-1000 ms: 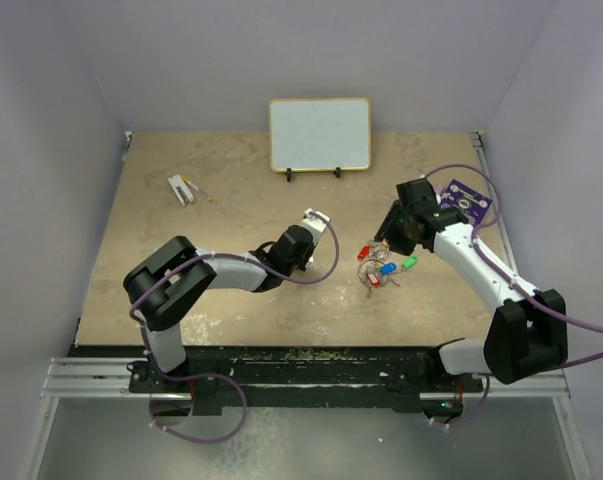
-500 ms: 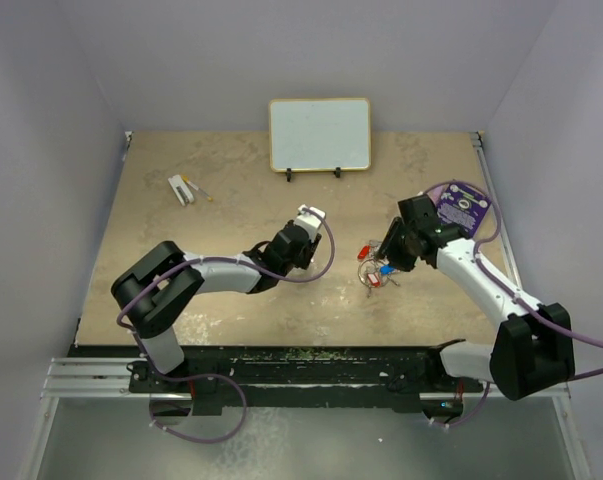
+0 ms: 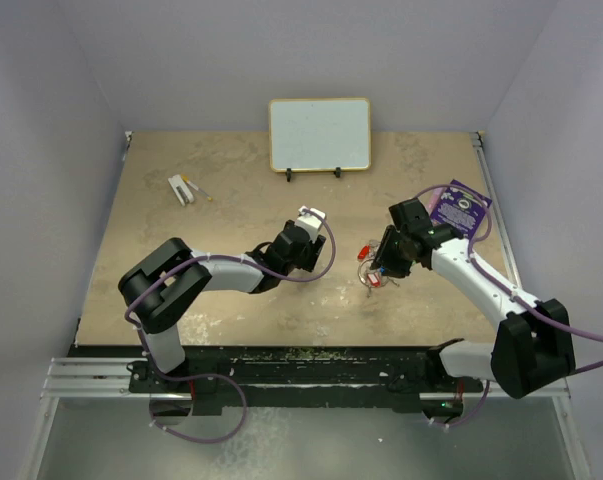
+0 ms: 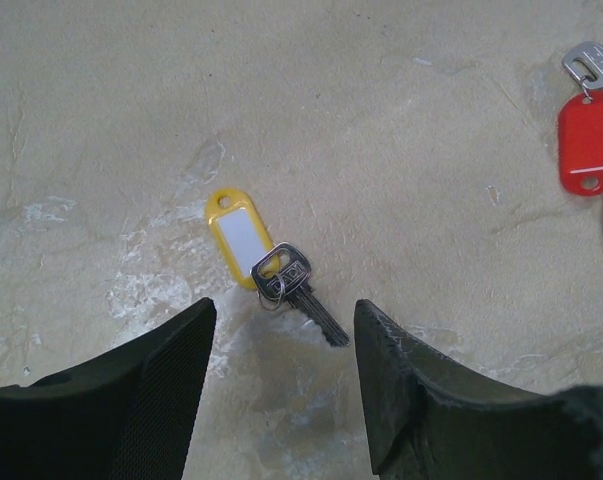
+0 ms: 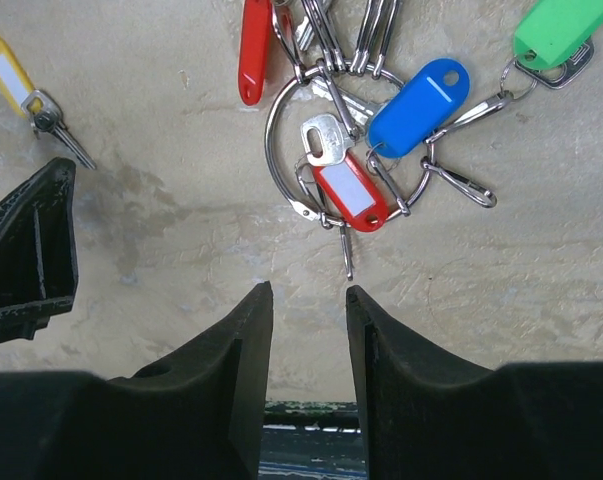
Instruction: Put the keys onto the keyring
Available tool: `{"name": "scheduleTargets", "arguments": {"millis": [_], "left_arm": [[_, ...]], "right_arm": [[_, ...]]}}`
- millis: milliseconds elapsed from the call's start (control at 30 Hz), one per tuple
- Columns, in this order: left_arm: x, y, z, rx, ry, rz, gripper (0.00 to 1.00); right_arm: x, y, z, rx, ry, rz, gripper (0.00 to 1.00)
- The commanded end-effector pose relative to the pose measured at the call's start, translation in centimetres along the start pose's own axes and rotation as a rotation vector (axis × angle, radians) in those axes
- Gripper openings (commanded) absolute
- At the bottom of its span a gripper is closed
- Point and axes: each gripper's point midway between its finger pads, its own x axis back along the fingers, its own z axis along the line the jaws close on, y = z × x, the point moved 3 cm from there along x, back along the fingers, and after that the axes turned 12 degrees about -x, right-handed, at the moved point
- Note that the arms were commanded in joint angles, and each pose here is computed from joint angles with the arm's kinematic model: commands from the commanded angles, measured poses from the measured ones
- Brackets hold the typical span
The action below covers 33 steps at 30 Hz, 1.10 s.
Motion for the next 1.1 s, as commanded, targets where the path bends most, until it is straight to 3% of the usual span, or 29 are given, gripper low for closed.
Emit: {"name": "scheduleTargets", "arguments": {"millis": [0, 400, 733, 1067], "left_arm": [[-0.4, 1.3, -0.3, 0.045, -0.018, -0.061, 0.62], [-0.9, 0.9, -0.1, 0.038, -0.003, -0.056, 0.62], [-1.3, 1.1, 0.1, 0.029, -0.001, -0.052, 0.62], [-1.1, 0.8, 0.2, 0.024, -0.002, -0.037, 0.62]], "right_arm": [[0.1, -0.3, 1.0, 0.024, 0.006, 0.028, 0.38], [-2.3, -0.6, 2.0, 0.076, -0.038, 0.058, 0.29], [-1.7, -2.8, -0.7, 0.057, -0.127, 0.152, 0.19], [-2.7, -4.7, -1.2, 0.036, -0.142, 0.245, 0.21]]}}
